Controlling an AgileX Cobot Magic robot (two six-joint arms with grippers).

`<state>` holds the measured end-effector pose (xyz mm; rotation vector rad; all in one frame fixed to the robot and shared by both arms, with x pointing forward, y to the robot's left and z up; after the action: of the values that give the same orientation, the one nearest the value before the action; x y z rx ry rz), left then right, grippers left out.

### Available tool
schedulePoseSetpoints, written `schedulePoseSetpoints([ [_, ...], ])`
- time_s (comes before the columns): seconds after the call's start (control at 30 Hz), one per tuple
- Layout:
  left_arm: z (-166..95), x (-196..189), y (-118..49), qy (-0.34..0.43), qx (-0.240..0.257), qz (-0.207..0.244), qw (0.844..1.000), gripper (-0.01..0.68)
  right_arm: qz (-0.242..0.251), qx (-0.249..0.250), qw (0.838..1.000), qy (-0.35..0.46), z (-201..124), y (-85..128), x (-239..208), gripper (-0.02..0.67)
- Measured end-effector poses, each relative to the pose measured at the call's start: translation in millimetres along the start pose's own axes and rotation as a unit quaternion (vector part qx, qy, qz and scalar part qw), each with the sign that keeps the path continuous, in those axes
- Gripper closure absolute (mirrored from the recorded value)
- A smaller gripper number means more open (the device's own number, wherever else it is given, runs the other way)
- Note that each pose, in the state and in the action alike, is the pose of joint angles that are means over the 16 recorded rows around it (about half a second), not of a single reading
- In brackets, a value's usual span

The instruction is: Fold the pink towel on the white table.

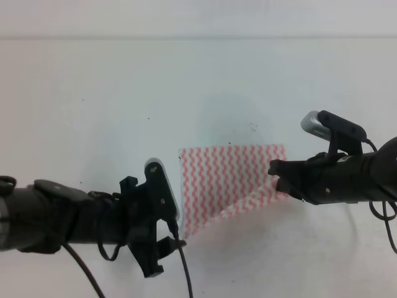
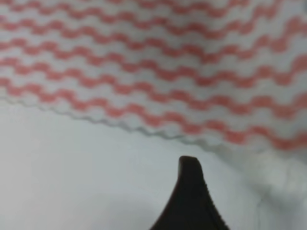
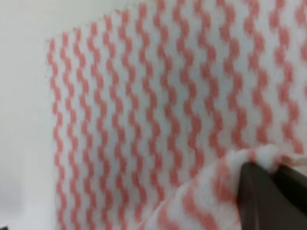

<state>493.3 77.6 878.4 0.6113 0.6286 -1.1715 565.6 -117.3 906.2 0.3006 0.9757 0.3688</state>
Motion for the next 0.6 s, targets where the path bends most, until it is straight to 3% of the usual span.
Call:
schedulePoseSetpoints([
  [0.37, -8.5, 16.8, -0.1, 0.021, 0.021, 0.010, 1.000, 0.197, -0.001, -0.002, 1.000, 0.001, -0.5, -0.4, 0.6, 0.665],
  [0.6, -11.4, 19.9, 0.6, 0.027, 0.013, 0.011, 0.999, 0.267, -0.001, -0.004, 1.000, 0.001, -0.3, -0.4, 0.3, 0.665],
])
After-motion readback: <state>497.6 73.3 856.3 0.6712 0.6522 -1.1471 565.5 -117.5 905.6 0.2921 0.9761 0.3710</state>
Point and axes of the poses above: a point on each arm's last joint axis where the gripper is mounted, x pointing out along that axis toward the gripper, y along the wrist's bending axis when the last joint is at zero, z = x × y, the point moved 8 cm from there along x, pointing out along that axis toward the gripper, and after that the axes turned 13 degrees about -x, right-handed, at the moved point
